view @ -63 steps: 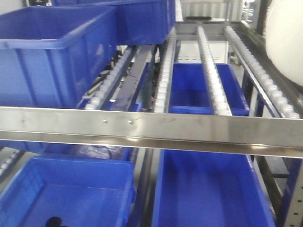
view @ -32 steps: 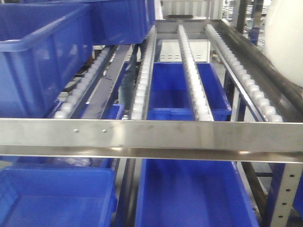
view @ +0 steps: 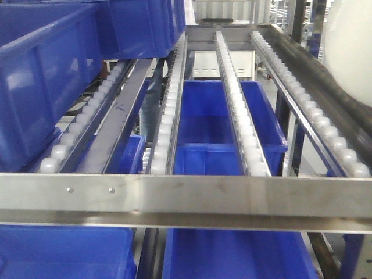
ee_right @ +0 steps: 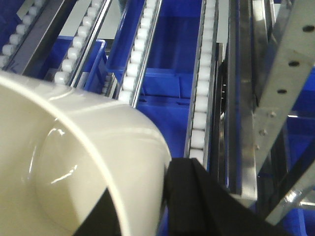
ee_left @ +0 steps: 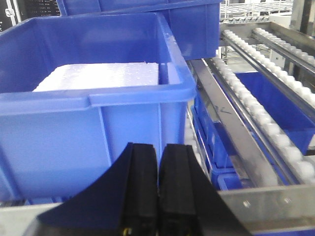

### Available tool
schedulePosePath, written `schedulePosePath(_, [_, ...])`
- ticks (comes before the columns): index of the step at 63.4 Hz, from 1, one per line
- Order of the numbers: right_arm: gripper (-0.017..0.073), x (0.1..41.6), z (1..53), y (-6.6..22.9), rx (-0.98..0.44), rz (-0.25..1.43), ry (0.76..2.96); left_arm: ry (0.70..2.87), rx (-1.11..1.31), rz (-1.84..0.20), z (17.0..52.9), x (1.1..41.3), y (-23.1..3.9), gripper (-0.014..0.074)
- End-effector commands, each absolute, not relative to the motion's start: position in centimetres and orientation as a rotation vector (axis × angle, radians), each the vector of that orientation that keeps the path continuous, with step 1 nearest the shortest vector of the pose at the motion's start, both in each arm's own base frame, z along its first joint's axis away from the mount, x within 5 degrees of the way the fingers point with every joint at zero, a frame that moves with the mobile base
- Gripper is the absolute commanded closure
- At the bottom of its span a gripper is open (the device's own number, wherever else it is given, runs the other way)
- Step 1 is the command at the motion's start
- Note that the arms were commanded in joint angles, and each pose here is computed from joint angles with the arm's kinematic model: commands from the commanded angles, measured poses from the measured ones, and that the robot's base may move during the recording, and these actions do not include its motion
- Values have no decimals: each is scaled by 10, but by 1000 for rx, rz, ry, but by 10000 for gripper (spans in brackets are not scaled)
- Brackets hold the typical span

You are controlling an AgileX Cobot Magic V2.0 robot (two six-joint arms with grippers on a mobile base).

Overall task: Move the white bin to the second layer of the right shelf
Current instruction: 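Approach the rack's second roller layer holding the bin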

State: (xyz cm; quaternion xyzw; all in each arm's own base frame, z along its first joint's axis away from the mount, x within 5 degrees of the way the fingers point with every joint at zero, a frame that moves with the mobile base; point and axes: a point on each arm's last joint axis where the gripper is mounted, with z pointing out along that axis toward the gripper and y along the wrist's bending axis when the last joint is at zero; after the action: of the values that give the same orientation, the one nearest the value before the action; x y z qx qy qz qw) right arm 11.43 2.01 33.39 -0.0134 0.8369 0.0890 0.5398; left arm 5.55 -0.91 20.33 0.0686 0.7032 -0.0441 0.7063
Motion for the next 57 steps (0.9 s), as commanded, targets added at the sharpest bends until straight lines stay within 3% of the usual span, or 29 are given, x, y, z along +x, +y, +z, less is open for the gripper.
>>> schedulePosePath(1, [503, 117, 353, 20, -20, 221, 1863, 1501, 139, -107, 199, 56, -9, 509])
schedulePosePath(57, [503, 117, 353, 20, -20, 221, 1863, 1501, 139, -107, 199, 56, -9, 509])
